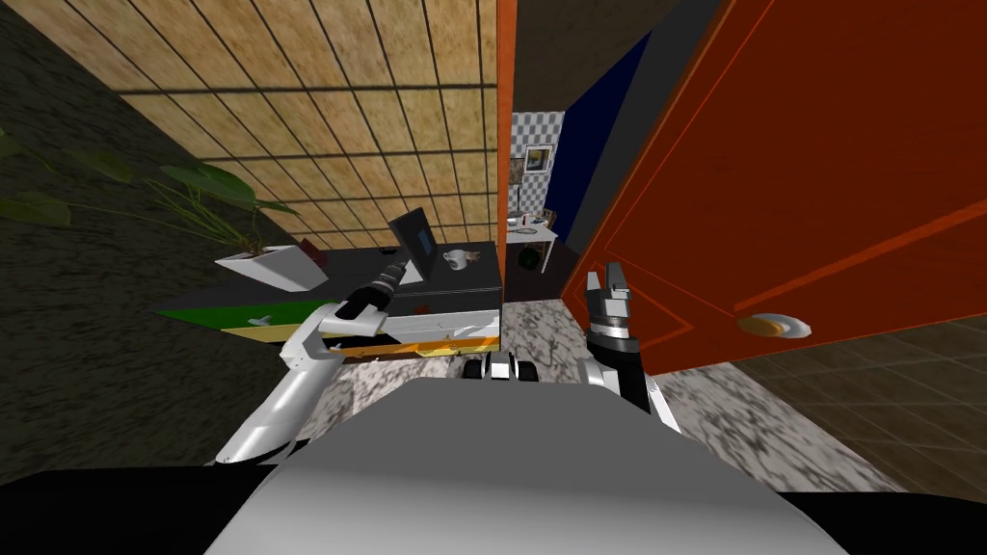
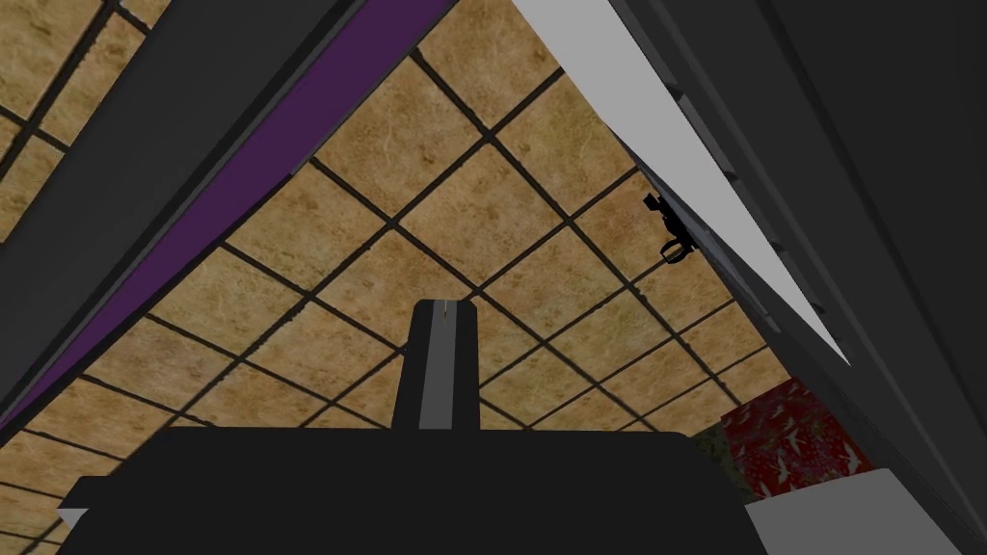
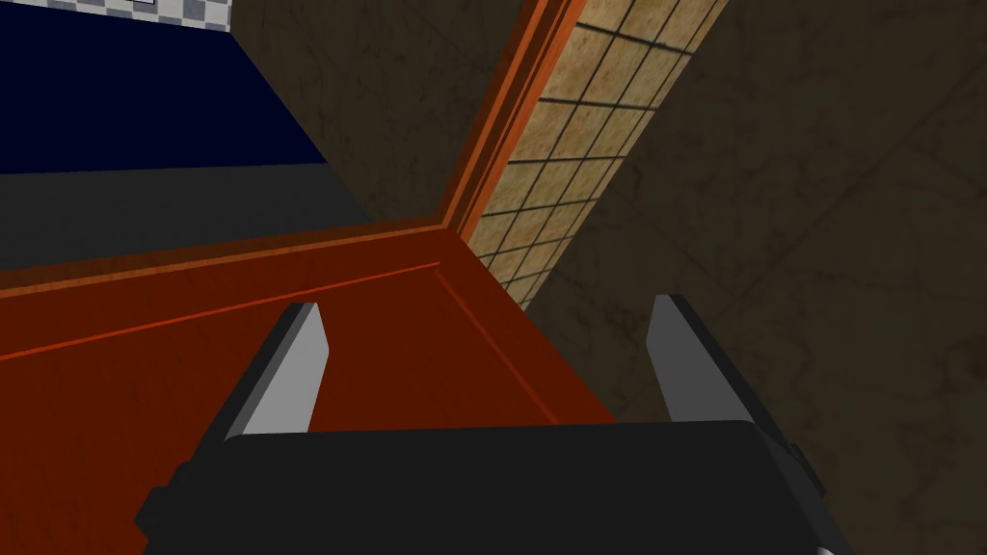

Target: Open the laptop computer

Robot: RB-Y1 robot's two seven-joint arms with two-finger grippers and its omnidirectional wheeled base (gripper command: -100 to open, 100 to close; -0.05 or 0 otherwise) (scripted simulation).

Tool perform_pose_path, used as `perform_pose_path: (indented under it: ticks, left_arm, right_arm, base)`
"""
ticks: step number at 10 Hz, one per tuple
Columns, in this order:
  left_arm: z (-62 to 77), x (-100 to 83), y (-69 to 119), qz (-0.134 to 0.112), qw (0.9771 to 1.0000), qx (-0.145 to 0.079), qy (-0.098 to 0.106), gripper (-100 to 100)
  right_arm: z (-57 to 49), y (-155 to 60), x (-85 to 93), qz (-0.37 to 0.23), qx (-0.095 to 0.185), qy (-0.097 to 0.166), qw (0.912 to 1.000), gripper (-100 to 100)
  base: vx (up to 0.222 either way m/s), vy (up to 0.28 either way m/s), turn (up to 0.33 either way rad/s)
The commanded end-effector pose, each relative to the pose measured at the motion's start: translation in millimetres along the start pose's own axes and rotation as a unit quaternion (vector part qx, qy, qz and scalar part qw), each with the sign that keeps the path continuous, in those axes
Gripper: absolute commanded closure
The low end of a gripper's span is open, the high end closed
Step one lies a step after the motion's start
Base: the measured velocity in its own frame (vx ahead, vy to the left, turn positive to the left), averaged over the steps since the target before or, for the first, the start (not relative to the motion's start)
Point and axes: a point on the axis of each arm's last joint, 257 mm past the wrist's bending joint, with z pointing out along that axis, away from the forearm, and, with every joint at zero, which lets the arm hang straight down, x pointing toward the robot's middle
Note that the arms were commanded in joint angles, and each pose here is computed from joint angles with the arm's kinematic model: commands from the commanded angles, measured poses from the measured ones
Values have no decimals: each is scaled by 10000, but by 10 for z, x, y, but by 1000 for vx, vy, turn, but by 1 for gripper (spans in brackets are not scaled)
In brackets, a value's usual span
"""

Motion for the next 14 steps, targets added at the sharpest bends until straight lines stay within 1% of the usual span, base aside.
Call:
perform_pose_path:
  ticks: [1,2,3,4,5,6,7,8,9,10,11,12,14]
  left_arm:
    - [-209,59,54,-6,9999,-99,39,100]
    - [-239,57,-77,-1,10000,34,35,100]
    - [-252,56,-127,1,10000,86,34,100]
    - [-372,62,-23,-33,10000,-80,17,100]
    - [-430,96,-24,-8,9999,-80,59,100]
    - [-467,97,-149,-1,10000,48,60,100]
    - [-489,95,-233,1,9999,135,57,100]
    - [-614,95,-127,-24,10000,-42,38,100]
    - [-684,126,-184,1,10000,11,78,100]
    - [-723,122,-324,5,9999,157,73,100]
    - [-708,116,-259,0,9999,91,69,100]
    - [-636,152,-275,-7,9999,108,103,-100]
    - [-575,162,-332,12,9998,171,117,-100]
  right_arm:
    - [-1,-1,0,-1,1,0,10000,0]
    - [0,0,0,-1,1,0,10000,0]
    - [0,0,0,0,0,0,10000,0]
    - [0,0,0,0,0,0,10000,0]
    - [-1,-1,0,-1,1,0,10000,0]
    - [0,0,0,-1,1,0,10000,0]
    - [0,0,0,0,0,0,10000,0]
    - [0,0,0,0,0,0,10000,0]
    - [-1,0,0,-1,1,0,10000,0]
    - [0,0,0,-1,1,0,10000,0]
    - [0,0,0,0,0,0,10000,0]
    - [0,0,0,0,0,0,10000,0]
    - [0,0,0,1,0,-1,10000,0]
  base:
    - [95,22,80]
    - [44,12,-13]
    - [9,5,-13]
    - [86,17,132]
    - [99,24,67]
    - [45,16,-20]
    - [9,4,-11]
    - [74,15,118]
    - [96,26,77]
    - [49,16,-8]
    - [15,5,-5]
    - [-3,-36,164]
    - [18,-129,215]
